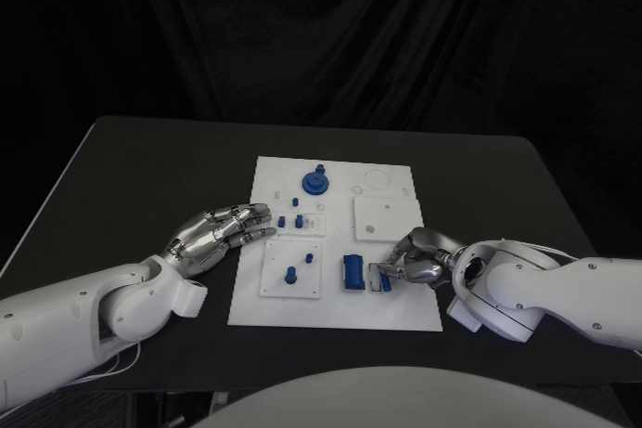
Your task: Assemble the parts on the task board
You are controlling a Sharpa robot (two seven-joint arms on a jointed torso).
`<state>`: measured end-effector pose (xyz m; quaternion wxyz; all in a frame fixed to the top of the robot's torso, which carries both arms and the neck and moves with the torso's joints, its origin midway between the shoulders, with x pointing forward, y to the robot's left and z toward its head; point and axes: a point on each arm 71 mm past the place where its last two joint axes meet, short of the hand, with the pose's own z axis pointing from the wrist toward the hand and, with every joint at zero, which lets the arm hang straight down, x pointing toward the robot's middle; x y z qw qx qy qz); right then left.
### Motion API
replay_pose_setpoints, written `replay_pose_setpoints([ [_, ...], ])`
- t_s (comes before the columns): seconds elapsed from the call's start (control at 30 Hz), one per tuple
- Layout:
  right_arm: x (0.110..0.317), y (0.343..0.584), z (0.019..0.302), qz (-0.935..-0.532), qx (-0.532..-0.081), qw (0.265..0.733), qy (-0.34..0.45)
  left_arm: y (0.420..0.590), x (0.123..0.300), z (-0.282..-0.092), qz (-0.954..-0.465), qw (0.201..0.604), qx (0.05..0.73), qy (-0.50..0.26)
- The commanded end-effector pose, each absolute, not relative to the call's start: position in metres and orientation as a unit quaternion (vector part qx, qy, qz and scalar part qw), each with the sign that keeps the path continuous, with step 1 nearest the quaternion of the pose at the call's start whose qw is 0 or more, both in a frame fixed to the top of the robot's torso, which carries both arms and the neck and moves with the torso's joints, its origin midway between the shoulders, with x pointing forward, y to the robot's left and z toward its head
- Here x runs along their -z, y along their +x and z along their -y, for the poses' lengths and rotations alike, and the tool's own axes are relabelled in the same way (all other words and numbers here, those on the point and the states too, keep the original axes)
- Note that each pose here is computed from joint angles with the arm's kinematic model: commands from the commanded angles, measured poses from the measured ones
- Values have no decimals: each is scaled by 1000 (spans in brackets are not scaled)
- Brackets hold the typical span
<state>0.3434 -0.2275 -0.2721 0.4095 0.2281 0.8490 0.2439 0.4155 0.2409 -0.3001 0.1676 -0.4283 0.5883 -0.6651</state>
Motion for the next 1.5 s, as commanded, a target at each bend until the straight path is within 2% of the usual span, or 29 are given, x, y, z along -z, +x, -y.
replay_pose_setpoints([
  [0.03, 272, 346, 226, -839, -256, 411, 248, 415, 300, -239, -583, 160, 672, -427],
  [0.4, 274, 349, 222, -841, -256, 412, 241, 415, 301, -237, -585, 155, 672, -426],
  [0.87, 284, 347, 221, -883, -214, 371, 194, 415, 301, -235, -587, 150, 672, -425],
  [1.17, 277, 351, 221, -857, -235, 417, 192, 415, 302, -235, -588, 149, 672, -425],
  [1.5, 258, 354, 225, -790, -301, 505, 174, 415, 302, -237, -588, 151, 670, -427],
])
